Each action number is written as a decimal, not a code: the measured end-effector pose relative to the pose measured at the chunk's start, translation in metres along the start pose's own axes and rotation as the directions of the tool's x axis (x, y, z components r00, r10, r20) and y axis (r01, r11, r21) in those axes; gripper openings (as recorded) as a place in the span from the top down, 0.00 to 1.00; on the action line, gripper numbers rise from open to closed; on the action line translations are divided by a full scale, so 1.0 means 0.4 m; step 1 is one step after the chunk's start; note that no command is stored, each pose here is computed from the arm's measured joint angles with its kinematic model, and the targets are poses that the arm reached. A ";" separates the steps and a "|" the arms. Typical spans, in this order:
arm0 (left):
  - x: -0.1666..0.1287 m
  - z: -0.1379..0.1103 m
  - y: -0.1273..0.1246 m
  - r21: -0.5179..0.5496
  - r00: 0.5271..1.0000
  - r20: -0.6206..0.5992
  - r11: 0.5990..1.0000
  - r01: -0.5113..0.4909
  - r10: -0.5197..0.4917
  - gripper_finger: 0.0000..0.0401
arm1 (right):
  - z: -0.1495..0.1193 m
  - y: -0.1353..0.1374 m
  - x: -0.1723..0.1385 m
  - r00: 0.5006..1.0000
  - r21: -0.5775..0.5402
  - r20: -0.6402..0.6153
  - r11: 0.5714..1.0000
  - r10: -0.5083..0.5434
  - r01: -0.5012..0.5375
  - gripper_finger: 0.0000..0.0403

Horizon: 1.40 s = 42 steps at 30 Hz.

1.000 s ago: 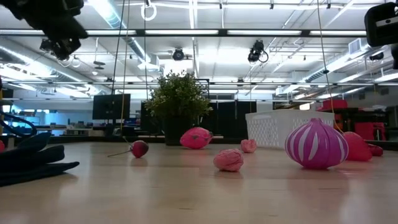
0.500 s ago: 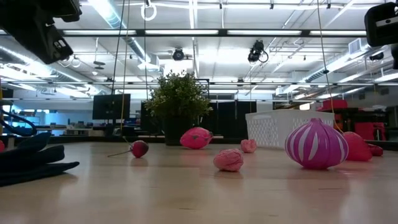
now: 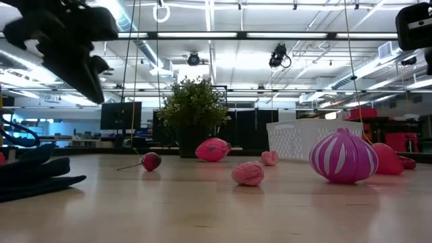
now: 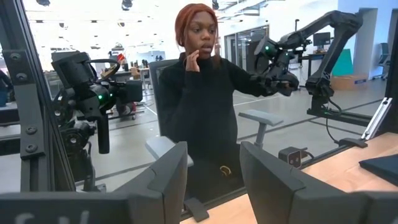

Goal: Pick and placing Produce into tupperware
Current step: Put the top left cherry into the bin

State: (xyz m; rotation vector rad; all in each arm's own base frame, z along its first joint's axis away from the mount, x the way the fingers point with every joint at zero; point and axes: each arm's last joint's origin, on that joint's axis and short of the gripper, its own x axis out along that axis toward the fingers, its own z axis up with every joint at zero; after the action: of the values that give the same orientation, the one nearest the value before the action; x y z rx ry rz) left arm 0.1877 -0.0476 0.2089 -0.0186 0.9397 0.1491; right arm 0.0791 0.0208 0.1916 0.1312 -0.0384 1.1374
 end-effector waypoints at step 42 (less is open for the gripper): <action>0.254 0.026 0.157 0.227 0.966 -0.178 0.963 -0.146 0.188 0.59 | 0.000 0.000 0.000 1.000 0.001 0.000 1.000 -0.001 0.001 0.61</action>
State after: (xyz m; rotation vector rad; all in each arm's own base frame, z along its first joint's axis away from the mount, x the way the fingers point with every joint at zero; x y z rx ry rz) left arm 0.2466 0.0275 0.1364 0.2487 1.1531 0.2061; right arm 0.0791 0.0207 0.1915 0.1318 -0.0375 1.1369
